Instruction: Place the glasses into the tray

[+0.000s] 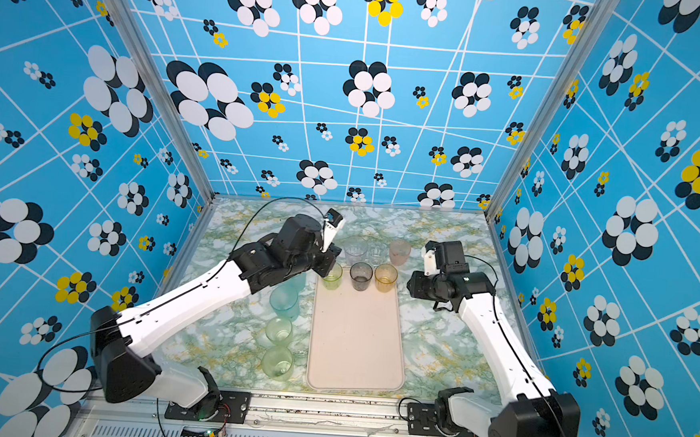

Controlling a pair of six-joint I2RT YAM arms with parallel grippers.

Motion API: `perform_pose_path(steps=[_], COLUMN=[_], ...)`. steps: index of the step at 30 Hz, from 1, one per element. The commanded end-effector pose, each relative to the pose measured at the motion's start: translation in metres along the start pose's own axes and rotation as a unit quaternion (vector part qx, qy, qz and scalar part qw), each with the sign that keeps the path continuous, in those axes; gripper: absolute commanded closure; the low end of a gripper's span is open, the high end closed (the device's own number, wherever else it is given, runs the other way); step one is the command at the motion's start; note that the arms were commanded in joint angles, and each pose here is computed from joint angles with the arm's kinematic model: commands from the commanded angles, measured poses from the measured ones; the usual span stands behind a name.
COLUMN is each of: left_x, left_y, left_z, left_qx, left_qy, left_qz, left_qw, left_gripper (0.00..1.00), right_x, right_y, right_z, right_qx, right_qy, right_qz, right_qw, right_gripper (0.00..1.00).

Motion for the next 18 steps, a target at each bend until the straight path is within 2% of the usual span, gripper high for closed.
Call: perform_pose_path(steps=[1, 6, 14, 18], left_x=[0.028, 0.049, 0.063, 0.068], left_y=[-0.025, -0.059, -0.105, -0.119], left_z=[-0.018, -0.052, -0.087, -0.099], left_qx=[0.002, -0.013, -0.01, -0.013], left_qy=[0.059, 0.084, 0.114, 0.128], left_qz=[-0.048, -0.092, -0.124, -0.131], left_qw=[0.997, 0.992, 0.986, 0.983], left_gripper=[0.71, 0.69, 0.69, 0.67], right_x=[0.026, 0.074, 0.143, 0.169], right_y=[-0.028, -0.071, -0.119, -0.138], right_z=[-0.03, -0.051, -0.056, -0.046], right_qx=[0.019, 0.054, 0.103, 0.129], right_qy=[0.017, 0.083, 0.103, 0.097], right_qz=[-0.038, -0.097, -0.206, -0.241], right_qw=[0.999, 0.99, 0.968, 0.957], right_gripper=[0.6, 0.62, 0.64, 0.64])
Point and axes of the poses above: each gripper's point midway between its finger pads, its own z axis out along the fingers, its own x axis along the line the jaws close on, y = z × x, the point moved 1 cm from there along -z, back along the fingers, and after that the axes turned 7 degrees about z, right-handed, at the moved point
